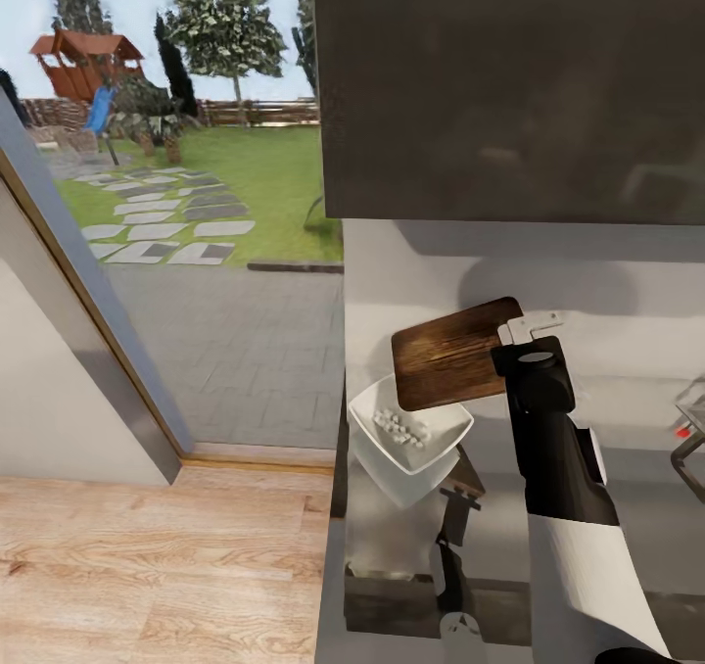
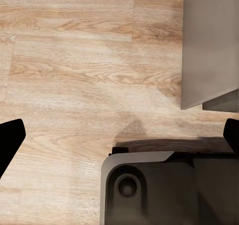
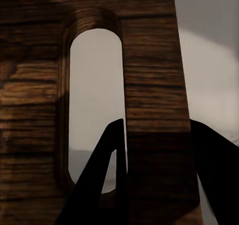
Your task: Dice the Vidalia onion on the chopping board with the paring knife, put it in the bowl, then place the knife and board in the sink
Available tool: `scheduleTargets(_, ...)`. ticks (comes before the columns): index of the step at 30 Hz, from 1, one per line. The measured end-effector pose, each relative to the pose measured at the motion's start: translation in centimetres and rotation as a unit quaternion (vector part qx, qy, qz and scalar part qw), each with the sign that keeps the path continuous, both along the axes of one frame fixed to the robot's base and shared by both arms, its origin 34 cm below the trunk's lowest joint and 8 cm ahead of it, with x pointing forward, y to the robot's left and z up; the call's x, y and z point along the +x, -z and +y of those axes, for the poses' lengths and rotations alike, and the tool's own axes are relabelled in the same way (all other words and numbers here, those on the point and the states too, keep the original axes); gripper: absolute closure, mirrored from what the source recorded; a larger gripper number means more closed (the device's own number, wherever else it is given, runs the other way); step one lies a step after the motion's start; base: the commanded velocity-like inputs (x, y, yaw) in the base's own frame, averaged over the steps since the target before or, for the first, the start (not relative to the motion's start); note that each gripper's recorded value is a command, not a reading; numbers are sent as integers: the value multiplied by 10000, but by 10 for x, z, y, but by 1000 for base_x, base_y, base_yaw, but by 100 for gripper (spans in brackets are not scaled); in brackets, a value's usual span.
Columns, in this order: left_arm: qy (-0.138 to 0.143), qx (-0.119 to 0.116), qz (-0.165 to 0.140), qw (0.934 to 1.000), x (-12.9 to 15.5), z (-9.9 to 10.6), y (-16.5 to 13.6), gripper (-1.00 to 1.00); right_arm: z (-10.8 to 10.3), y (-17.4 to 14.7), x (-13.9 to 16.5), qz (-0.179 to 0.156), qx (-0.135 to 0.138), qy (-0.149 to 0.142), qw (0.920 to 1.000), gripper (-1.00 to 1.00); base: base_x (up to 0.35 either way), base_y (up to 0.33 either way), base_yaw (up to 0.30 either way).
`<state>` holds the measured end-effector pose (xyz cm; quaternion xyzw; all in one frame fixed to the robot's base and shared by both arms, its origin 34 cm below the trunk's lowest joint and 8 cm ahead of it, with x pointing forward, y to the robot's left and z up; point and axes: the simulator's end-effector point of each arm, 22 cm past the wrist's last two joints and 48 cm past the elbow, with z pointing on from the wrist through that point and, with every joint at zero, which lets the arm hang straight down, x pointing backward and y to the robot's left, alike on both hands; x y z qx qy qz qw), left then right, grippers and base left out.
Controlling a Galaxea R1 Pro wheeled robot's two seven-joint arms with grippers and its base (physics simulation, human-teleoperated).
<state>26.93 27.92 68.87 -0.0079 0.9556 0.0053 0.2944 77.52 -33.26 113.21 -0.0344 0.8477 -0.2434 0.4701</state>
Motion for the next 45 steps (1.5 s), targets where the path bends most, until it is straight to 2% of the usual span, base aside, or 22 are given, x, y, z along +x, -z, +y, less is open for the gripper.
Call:
scheduleTargets(6,0,1,5,10000,0,0,0,-100,4,4,1,17,173,-78,9998,100,-3,0,0)
scheduleTargets(7,0,1,6,10000,0,0,0,-100,8,7,2,30,341,-172,9993,100,-71,0,0)
scheduleTargets(10,1,1,9,10000,0,0,0,-100,22,18,4,41,1070,-453,9932,100,-180,0,0)
scheduleTargets(11,1,2,10,10000,-1,0,0,-100,23,20,4,38,1211,-477,9915,100,-256,0,0)
scheduleTargets(13,-1,2,12,10000,-1,0,1,-100,17,26,2,6,1666,-462,9849,100,-292,0,0)
scheduleTargets(15,-2,3,17,10000,-1,0,1,-100,7,30,-1,-27,1928,-385,9805,100,-313,0,0)
scheduleTargets(18,-1,3,22,10000,-1,0,1,-100,6,32,-2,-43,2142,-407,9759,100,-324,0,0)
scheduleTargets(24,4,1,26,10000,-2,0,1,-100,10,34,-2,-28,2270,-491,9727,100,-330,0,0)
scheduleTargets(37,6,2,32,10000,-2,0,1,-100,8,33,-3,-26,2257,-474,9730,100,-296,-78,0)
scheduleTargets(42,4,19,107,9999,-9,2,4,-100,3,33,-4,-37,2243,-421,9736,100,-63,-218,0)
scheduleTargets(45,3,19,121,9999,-10,1,5,-100,-7,35,-6,-63,2259,-307,9736,100,-10,-269,0)
